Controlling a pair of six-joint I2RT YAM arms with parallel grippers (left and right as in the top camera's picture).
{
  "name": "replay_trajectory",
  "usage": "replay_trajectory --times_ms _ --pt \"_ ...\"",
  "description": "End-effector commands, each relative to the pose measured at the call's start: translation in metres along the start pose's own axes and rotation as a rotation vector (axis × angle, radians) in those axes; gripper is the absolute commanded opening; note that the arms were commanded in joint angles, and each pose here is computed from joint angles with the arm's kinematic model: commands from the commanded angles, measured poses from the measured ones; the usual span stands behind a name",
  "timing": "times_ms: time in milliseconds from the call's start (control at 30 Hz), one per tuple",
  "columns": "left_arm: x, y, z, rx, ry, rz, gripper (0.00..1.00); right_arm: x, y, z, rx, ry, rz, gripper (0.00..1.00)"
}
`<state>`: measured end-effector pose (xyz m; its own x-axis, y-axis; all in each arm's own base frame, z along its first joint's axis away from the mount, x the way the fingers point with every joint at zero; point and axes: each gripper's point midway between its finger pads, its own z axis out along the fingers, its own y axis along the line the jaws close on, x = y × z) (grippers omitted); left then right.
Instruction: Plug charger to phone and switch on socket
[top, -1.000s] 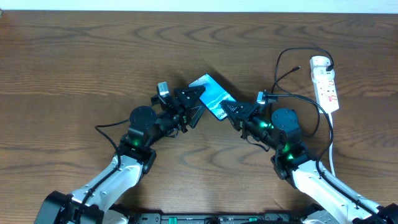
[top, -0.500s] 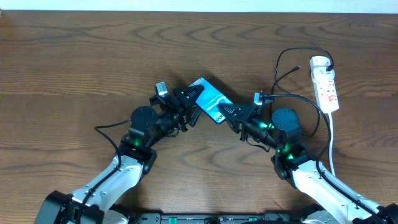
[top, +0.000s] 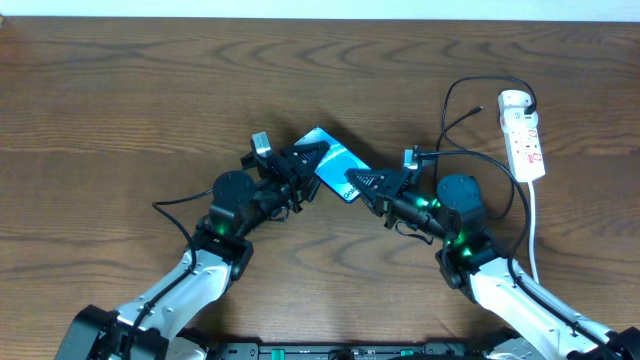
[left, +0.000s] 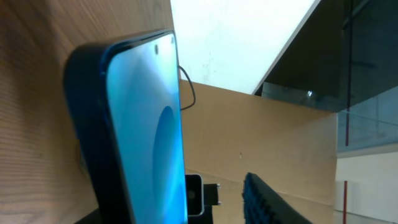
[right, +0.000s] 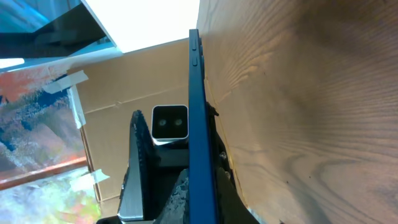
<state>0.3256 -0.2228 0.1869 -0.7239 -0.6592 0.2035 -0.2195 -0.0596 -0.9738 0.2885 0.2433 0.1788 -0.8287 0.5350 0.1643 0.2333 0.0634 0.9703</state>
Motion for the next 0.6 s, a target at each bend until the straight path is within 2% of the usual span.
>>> replay_trajectory --times_ms 0,100,267,567 --pt "0.0089 -0.0111 0.0037 0.034 0.017 0.046 0.40 0.0359 -0.0008 0.0046 0.013 0.146 -0.009 0.01" --pt "0.0092 -0.0111 0.0038 0.034 0.017 0.054 0.39 0.0394 -0.0012 0.0054 0.015 0.155 -0.011 0.01" --pt "0.0112 -0.0106 0.0040 0.032 0.025 0.054 0.27 0.0396 -0.0013 0.0057 0.015 0.154 -0.011 0.01" --pt "0.0111 -0.0105 0.0040 0.032 0.025 0.054 0.19 0.0337 -0.0009 0.0065 0.015 0.119 0.029 0.01"
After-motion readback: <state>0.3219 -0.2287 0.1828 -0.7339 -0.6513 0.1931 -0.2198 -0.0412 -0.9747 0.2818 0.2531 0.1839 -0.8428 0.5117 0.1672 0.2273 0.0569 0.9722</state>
